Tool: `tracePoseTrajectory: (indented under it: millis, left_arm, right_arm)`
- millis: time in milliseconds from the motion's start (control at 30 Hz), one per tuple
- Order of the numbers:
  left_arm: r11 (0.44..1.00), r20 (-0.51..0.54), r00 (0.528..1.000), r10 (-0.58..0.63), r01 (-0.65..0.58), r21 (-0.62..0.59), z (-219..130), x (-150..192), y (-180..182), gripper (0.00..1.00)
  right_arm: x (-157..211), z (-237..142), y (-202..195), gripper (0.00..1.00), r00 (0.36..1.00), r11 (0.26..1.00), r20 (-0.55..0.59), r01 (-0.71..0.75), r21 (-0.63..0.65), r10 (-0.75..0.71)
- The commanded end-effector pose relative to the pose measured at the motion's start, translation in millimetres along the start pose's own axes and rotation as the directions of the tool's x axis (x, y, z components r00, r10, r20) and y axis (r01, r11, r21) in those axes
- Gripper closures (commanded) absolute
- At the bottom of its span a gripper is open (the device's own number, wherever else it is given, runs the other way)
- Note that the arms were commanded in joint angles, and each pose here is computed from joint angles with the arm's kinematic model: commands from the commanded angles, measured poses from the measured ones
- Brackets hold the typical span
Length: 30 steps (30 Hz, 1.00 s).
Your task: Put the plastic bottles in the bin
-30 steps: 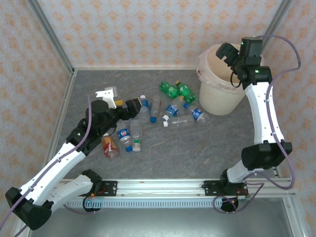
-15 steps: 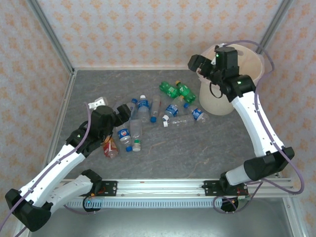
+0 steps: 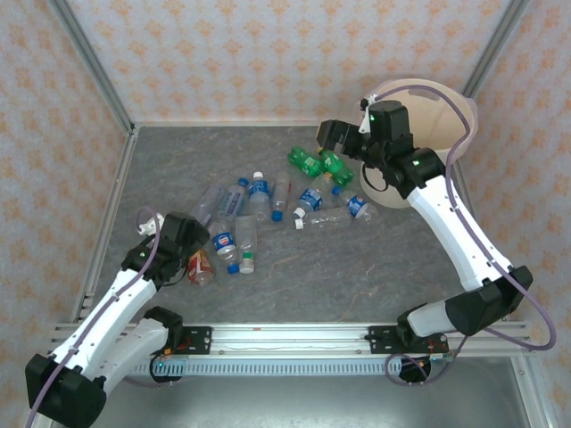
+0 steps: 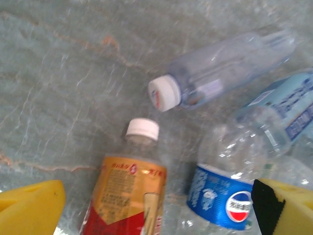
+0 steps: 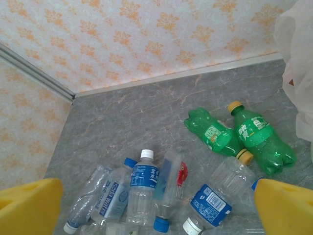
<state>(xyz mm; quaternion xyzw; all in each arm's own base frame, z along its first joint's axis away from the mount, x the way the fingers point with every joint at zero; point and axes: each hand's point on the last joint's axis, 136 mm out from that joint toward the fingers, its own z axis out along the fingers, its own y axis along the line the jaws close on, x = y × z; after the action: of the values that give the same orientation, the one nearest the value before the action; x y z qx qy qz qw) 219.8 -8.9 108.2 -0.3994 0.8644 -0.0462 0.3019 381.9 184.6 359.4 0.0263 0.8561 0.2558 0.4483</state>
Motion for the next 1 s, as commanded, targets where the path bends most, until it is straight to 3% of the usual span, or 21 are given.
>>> tracePoseTrajectory:
  millis: [0,200,433,967]
  left_arm:
    - [1.0,-0.088,0.996,-0.011,0.012,0.019,11,20,1,0.01]
    - [1.0,-0.152,0.988,-0.012,0.011,-0.006,25,40,11,0.05]
    - [0.996,-0.211,0.976,-0.05,0.064,0.06,31,55,2,0.1]
    - [0.995,-0.221,0.972,-0.076,0.088,0.045,43,66,11,0.22]
  right_arm:
    - [-10,-12,9,0.0,0.999,0.999,0.047,0.028,-0.04,-0.026]
    - [-8,-10,9,0.0,0.999,0.999,0.04,0.027,-0.038,-0.026]
    - [-7,0,10,0.0,0.999,0.999,0.023,0.023,-0.04,-0.022]
    - [-10,10,14,0.0,1.0,0.999,0.003,0.024,-0.046,-0.024]
